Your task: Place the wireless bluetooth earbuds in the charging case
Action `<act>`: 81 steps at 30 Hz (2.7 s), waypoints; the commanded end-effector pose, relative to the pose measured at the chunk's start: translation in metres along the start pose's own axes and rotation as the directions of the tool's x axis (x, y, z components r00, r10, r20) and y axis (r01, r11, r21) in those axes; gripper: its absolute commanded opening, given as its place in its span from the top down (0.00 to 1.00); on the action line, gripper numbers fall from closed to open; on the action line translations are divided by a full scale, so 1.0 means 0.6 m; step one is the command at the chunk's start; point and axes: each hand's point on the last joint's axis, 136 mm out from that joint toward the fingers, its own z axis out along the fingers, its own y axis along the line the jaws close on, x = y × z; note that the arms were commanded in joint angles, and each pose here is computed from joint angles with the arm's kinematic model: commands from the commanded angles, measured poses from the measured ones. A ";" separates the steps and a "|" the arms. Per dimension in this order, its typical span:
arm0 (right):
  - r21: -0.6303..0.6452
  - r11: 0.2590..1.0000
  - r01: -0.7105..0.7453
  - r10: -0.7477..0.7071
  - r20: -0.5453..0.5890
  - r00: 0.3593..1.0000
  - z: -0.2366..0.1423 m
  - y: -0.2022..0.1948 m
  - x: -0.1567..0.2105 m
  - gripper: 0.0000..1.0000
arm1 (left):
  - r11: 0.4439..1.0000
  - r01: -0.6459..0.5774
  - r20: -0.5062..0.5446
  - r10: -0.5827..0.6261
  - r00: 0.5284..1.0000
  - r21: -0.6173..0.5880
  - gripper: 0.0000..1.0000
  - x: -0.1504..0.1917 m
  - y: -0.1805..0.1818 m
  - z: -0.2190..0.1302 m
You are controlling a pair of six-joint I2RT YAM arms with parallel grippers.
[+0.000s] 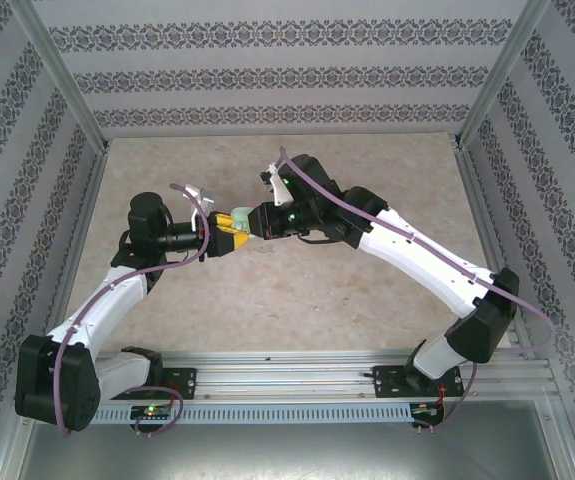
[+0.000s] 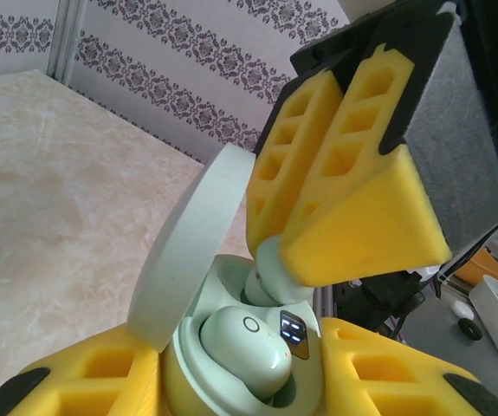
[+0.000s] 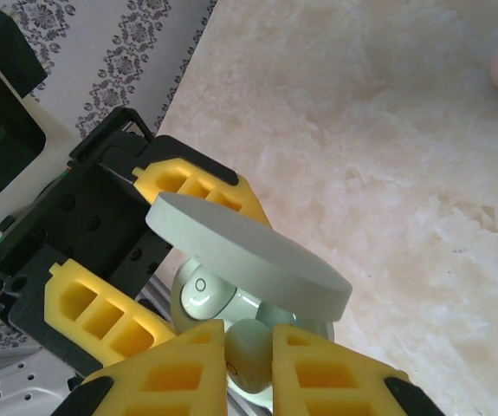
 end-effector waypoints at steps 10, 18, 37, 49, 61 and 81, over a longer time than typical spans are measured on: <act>0.051 0.998 0.025 -0.025 0.003 1.000 -0.009 0.000 -0.009 0.69 | 0.997 -0.064 0.027 0.063 0.998 0.033 0.71 -0.019 -0.022 -0.008; 0.031 0.999 0.035 -0.036 0.031 0.999 -0.032 0.016 -0.020 0.64 | 0.997 -0.063 0.025 0.062 0.998 0.034 0.71 -0.018 -0.022 -0.008; -0.063 0.994 -0.094 0.103 0.165 0.981 -0.064 -0.022 -0.106 0.55 | 0.995 -0.093 0.038 0.092 0.995 0.034 0.70 -0.027 -0.033 -0.012; -0.209 0.964 -0.167 0.180 0.047 0.983 -0.010 -0.003 -0.095 0.52 | 0.995 -0.094 0.057 0.092 0.994 0.034 0.70 -0.043 -0.024 -0.007; -0.293 0.926 -0.239 0.261 0.040 0.964 -0.019 0.001 -0.076 0.48 | 0.996 -0.080 0.085 0.077 0.993 0.031 0.70 -0.058 -0.004 0.000; -0.457 0.769 -0.447 0.471 -0.067 0.880 0.005 0.007 -0.086 0.47 | 0.993 -0.096 0.158 0.105 0.982 -0.062 0.70 -0.088 0.034 0.004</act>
